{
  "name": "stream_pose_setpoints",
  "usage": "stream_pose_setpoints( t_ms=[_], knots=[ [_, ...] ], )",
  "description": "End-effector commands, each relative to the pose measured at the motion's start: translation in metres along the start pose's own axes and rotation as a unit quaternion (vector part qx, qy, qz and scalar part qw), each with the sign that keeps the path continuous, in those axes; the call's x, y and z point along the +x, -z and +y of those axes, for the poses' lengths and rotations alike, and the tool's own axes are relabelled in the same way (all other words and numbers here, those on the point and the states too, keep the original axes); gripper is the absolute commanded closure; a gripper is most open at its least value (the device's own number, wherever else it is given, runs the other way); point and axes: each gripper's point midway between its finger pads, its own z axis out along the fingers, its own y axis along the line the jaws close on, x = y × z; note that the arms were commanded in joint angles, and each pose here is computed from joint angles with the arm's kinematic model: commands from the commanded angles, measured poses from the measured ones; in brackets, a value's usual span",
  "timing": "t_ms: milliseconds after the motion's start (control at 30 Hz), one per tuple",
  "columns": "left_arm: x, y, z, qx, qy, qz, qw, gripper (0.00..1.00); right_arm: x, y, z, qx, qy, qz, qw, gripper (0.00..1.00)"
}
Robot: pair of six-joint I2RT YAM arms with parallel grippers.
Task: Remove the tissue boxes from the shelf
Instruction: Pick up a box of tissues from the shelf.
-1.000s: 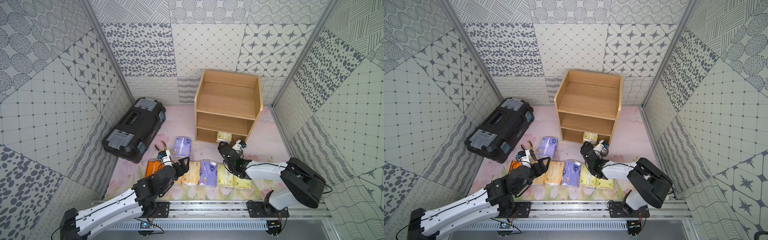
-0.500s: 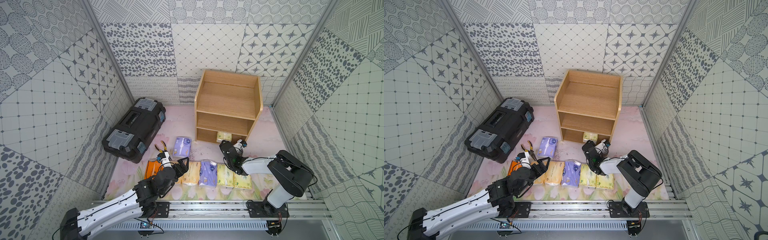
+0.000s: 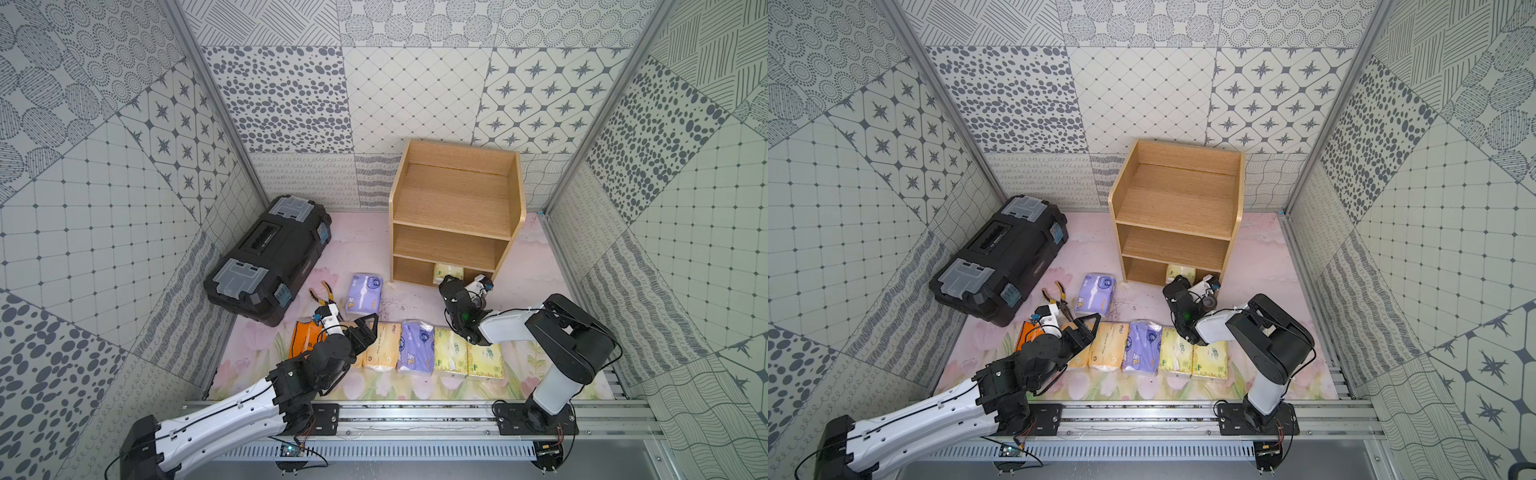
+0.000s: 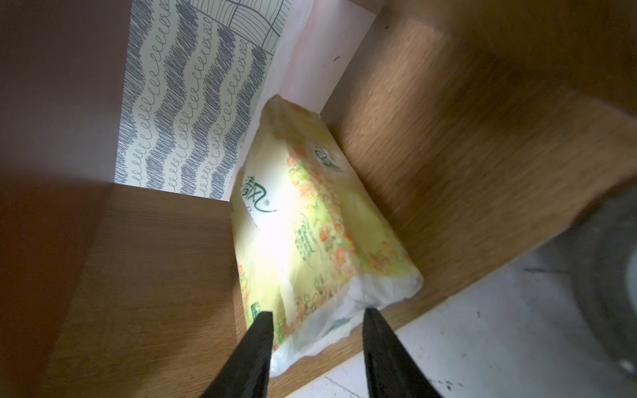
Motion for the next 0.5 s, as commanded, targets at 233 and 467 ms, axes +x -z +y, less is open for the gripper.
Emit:
stream_pose_setpoints(
  t_ms=[233,467],
  knots=[
    [-0.006,0.000,-0.013,0.018,0.018,-0.012,1.000,0.08,-0.004,-0.011,0.005,-0.011,-0.023,-0.022,0.999,0.85],
    [-0.013,-0.003,-0.024,0.023,0.018,-0.027,0.999,0.09,-0.003,0.005,0.023,-0.045,-0.038,0.009,0.998,1.00]
  ],
)
